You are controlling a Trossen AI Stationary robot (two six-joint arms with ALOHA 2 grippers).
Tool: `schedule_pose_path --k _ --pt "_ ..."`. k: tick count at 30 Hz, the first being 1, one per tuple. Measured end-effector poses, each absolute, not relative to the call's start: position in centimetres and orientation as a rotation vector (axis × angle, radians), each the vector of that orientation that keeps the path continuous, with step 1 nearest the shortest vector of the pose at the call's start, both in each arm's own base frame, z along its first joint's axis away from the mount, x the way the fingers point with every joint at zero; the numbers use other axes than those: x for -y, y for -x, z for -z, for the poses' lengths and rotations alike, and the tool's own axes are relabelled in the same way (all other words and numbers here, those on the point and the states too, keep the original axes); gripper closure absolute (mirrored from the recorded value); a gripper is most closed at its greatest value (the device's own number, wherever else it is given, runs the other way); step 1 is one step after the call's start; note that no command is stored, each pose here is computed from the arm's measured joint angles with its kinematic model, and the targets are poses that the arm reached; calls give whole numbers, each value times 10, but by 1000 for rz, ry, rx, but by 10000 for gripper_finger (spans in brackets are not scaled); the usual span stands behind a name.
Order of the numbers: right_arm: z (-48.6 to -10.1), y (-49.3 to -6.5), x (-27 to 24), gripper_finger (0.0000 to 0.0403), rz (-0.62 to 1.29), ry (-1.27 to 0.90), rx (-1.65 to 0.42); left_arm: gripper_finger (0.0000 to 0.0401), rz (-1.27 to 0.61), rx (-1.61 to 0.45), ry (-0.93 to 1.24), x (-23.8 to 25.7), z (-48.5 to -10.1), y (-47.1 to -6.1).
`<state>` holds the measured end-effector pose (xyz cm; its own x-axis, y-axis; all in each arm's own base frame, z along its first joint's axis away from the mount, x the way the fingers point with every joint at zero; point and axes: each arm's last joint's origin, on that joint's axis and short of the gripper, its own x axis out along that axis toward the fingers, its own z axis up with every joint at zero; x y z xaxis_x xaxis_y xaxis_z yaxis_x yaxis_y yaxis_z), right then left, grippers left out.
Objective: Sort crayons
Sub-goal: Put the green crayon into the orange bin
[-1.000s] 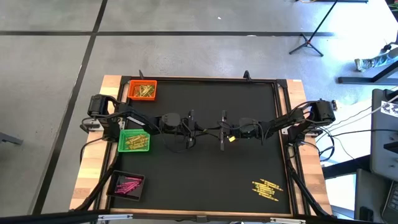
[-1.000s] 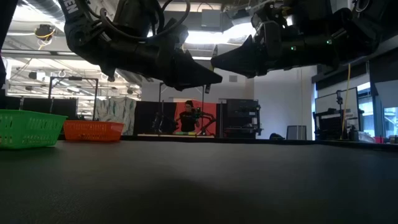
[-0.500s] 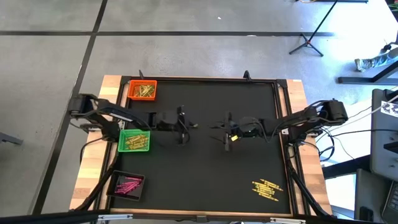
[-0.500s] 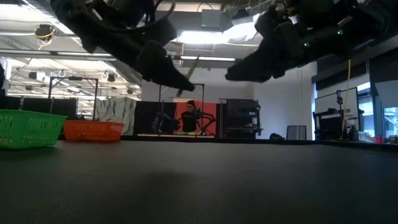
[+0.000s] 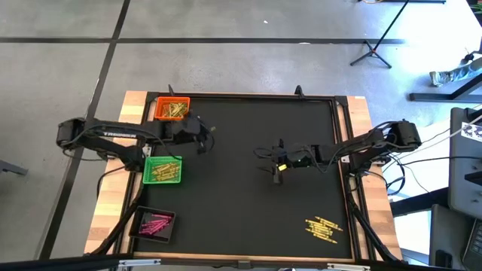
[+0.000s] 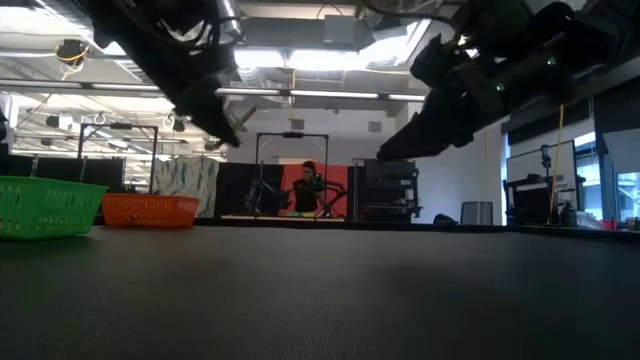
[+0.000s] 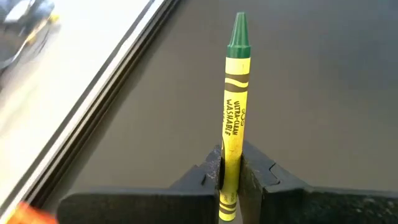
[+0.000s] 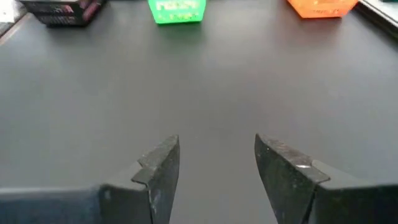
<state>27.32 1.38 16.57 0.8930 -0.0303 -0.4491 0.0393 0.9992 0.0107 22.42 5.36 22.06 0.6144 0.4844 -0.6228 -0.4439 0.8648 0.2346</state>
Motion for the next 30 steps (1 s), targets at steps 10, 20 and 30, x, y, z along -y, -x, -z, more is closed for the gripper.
schedule_pose_path --k 10,20,30 --pt "-144 -279 -14 196 51 -12 -529 389 -879 -911 16 -99 -214 -188" --pt "-131 -281 -14 196 59 -28 -575 389 -1154 -949 147 -152 -212 -150" --pt "-131 -281 -14 196 59 -31 -574 389 -1206 -1085 240 -181 -187 -135"
